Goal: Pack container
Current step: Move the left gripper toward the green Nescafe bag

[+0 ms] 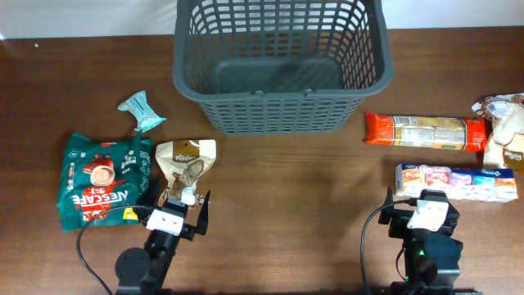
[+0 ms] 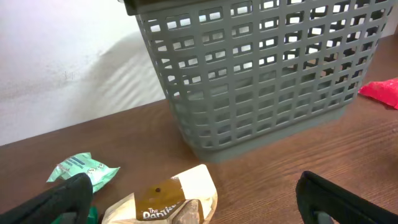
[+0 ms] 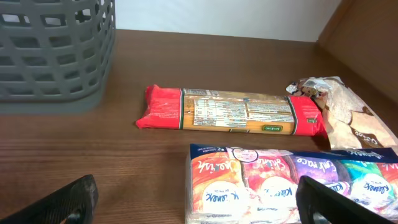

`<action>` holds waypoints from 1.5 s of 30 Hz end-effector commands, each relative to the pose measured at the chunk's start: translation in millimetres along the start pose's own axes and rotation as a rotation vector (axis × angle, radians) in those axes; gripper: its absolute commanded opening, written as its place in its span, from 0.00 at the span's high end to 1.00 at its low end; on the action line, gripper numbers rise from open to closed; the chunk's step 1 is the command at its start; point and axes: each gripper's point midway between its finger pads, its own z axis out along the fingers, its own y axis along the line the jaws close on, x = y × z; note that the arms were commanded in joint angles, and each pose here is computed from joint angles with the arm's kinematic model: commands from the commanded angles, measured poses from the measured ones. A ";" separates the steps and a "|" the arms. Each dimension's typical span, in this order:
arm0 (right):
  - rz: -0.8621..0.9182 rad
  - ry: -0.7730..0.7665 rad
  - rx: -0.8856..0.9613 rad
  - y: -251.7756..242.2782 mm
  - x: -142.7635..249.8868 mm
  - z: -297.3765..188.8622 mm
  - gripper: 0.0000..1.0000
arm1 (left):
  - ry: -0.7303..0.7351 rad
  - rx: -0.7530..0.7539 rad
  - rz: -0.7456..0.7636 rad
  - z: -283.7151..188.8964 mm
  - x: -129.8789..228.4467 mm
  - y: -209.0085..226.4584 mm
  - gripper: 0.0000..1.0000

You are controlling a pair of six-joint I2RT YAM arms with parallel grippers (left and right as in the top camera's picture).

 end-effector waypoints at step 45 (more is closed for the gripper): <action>0.010 -0.002 0.005 -0.8 1.5 0.5 0.01 | -0.004 0.018 0.001 -0.3 0.4 -3.5 0.01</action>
